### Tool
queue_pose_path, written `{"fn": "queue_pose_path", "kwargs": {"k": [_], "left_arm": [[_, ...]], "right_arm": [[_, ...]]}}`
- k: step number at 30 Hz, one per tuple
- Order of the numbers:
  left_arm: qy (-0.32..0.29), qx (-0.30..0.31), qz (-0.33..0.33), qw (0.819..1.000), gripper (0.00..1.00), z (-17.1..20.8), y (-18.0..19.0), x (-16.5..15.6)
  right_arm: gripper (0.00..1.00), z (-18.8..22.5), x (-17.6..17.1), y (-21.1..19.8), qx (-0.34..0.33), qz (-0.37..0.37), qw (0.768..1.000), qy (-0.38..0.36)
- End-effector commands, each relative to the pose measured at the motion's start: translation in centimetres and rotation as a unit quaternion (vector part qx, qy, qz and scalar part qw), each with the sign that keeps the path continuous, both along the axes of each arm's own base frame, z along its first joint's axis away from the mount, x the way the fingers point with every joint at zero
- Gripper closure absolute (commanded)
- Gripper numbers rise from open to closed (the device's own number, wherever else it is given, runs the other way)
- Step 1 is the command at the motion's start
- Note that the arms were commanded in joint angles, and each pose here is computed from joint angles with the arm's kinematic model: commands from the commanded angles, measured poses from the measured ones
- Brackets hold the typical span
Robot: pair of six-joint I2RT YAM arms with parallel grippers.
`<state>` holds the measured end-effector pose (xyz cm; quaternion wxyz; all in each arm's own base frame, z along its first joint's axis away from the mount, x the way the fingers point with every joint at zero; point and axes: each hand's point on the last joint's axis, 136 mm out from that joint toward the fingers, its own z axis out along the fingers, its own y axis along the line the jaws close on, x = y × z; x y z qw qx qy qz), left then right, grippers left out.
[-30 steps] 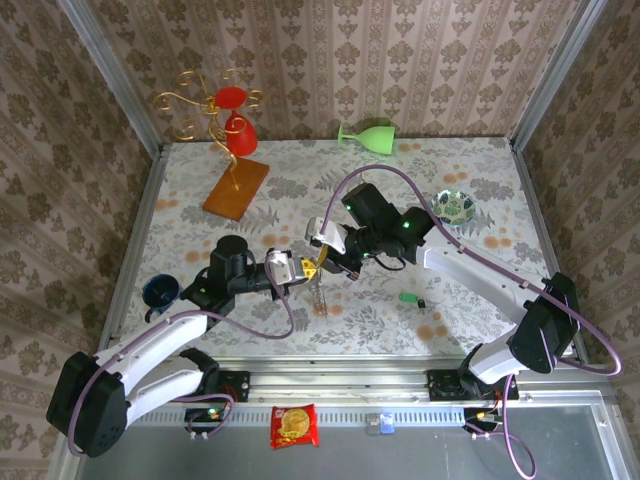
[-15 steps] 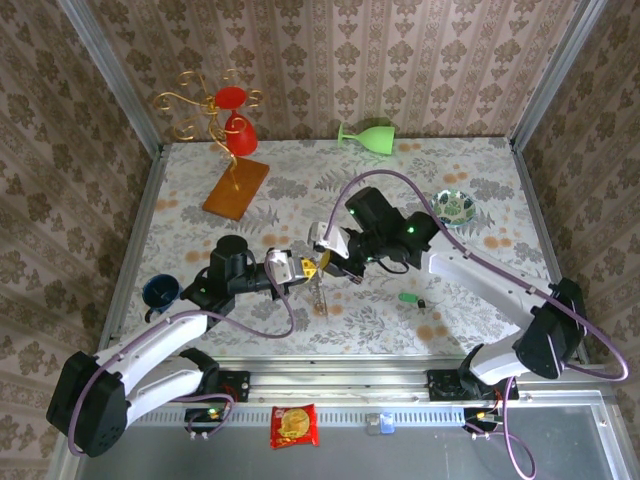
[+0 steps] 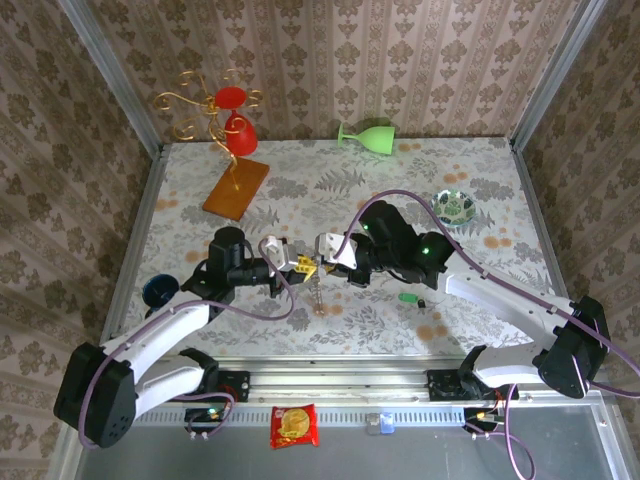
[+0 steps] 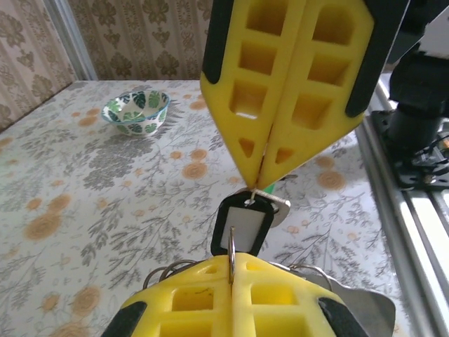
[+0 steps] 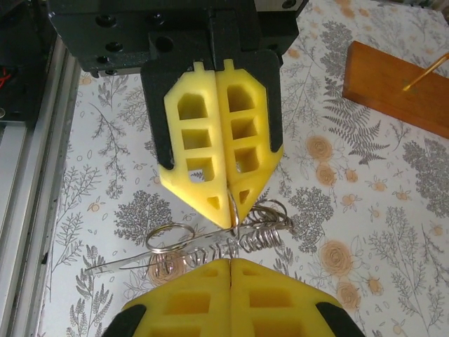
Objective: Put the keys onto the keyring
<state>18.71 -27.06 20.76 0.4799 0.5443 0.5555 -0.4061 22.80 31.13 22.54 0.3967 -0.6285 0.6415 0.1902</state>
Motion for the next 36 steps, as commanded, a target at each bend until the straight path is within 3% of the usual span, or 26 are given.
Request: {"fn": "queue_pose_path", "kwargs": {"k": [1, 21, 36], "left_arm": [[-0.003, -0.036, -0.047, 0.998, 1.0, 2.9, -0.6, -0.9], [-0.008, -0.03, -0.054, 0.998, 1.0, 2.7, -0.7, -0.8], [-0.015, -0.018, -0.049, 0.999, 1.0, 2.2, -0.7, -0.7]], "right_arm": [[1.0, 1.3, 0.1, 0.5, 0.017, 0.007, 1.0, -0.005], [1.0, 1.7, 1.2, 0.5, 0.017, -0.014, 1.0, -0.004], [1.0, 2.3, -0.2, 0.7, 0.031, 0.011, 0.999, 0.01]]}}
